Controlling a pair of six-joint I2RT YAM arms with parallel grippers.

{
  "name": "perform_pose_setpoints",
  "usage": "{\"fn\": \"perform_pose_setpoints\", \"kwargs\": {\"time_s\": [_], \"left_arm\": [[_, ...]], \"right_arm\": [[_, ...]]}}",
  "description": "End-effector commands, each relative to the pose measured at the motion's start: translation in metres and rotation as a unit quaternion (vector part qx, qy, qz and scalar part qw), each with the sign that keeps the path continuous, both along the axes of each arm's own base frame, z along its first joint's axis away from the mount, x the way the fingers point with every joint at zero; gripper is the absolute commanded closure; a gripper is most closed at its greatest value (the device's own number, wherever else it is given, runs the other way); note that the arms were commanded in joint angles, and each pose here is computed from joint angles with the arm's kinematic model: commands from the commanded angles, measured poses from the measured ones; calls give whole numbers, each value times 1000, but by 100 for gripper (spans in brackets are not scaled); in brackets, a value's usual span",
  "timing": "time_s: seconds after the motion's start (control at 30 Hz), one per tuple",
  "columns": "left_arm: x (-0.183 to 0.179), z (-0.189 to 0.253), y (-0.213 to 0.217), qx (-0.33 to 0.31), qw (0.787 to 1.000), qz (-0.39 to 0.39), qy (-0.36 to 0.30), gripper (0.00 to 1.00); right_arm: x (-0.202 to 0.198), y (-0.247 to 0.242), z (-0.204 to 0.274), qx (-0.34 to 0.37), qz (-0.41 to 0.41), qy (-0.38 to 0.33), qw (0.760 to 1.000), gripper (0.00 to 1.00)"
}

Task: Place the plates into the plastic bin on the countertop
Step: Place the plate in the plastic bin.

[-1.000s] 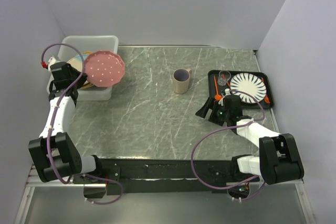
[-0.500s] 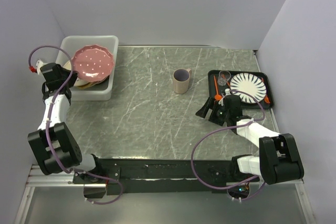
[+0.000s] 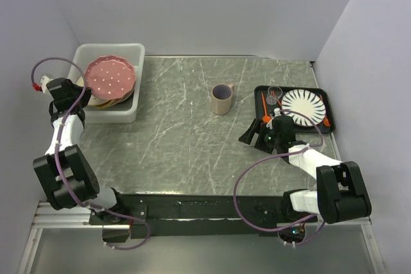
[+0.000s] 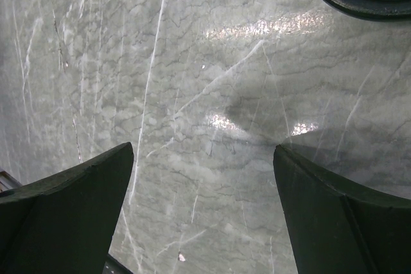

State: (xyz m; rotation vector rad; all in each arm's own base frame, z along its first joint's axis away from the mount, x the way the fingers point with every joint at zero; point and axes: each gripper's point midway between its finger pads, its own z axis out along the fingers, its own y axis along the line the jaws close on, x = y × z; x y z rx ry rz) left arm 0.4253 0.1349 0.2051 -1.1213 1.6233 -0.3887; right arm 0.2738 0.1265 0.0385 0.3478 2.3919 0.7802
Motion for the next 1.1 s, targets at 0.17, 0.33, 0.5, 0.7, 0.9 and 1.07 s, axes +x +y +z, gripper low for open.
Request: {"fn": "perform_pose_setpoints", "kwargs": {"time_s": [0.17, 0.33, 0.5, 0.7, 0.9, 1.07], "left_arm": [[29, 56, 19, 10, 994, 24, -107, 99], [30, 43, 25, 9, 995, 35, -90, 99], [34, 38, 23, 2, 996, 27, -85, 99], [38, 31, 25, 0, 997, 26, -73, 99], [39, 25, 28, -1, 998, 30, -62, 99], [37, 28, 28, 7, 997, 31, -64, 81]], "right_arm": [[12, 7, 12, -3, 16, -24, 1000, 4], [12, 8, 12, -4, 18, -24, 1000, 4], [11, 9, 13, -5, 21, -26, 999, 4], [11, 9, 13, -7, 21, -26, 999, 4], [11, 10, 13, -8, 22, -25, 999, 4], [10, 11, 12, -9, 24, -24, 999, 4]]}}
